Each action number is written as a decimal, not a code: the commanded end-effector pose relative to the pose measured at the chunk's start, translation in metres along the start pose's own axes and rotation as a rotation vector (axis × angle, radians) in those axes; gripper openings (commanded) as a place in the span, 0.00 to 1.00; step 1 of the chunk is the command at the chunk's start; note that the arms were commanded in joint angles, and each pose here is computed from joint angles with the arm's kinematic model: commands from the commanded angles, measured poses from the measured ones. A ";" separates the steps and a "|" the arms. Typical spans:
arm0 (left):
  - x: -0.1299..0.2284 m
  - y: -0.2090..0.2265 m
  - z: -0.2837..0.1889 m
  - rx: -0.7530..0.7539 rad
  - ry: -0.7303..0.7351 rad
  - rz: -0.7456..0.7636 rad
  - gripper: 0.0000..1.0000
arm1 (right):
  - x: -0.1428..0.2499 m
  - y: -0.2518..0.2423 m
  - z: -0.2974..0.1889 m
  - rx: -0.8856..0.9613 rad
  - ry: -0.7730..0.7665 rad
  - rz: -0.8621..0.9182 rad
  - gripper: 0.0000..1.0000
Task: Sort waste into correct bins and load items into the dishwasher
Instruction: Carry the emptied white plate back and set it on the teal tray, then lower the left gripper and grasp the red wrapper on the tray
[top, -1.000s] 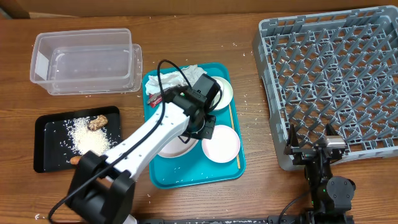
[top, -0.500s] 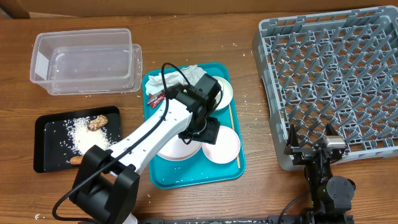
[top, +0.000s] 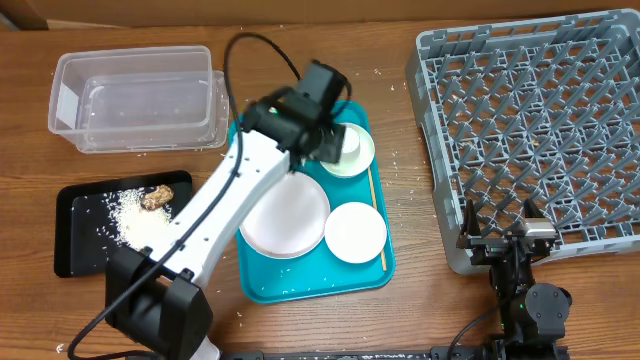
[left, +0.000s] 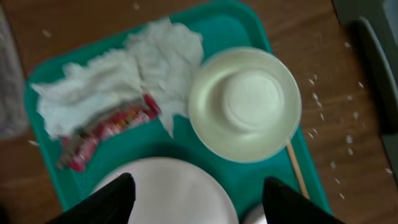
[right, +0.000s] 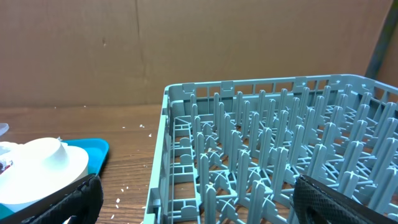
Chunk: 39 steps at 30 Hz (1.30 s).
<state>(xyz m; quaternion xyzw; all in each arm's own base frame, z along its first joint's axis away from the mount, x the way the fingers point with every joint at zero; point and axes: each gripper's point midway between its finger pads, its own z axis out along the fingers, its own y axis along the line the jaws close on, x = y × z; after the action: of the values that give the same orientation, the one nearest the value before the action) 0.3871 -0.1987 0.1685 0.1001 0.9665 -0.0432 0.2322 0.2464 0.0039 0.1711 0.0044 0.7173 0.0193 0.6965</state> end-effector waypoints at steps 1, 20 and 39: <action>-0.017 0.039 0.008 -0.119 -0.038 0.104 0.68 | 0.001 0.001 0.000 -0.003 -0.006 0.004 1.00; 0.012 0.085 0.120 -0.116 0.173 0.261 0.57 | 0.001 0.001 0.000 -0.003 -0.006 0.004 1.00; 0.017 0.069 0.109 -0.051 0.193 0.228 0.04 | 0.001 0.001 0.000 -0.003 -0.006 0.004 1.00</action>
<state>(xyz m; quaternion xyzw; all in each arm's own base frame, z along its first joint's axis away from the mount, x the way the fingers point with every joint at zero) 0.4368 -0.1319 0.0501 0.2100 0.9674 0.0333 0.1375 0.2464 0.0040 0.1712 0.0040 0.7172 0.0194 0.6966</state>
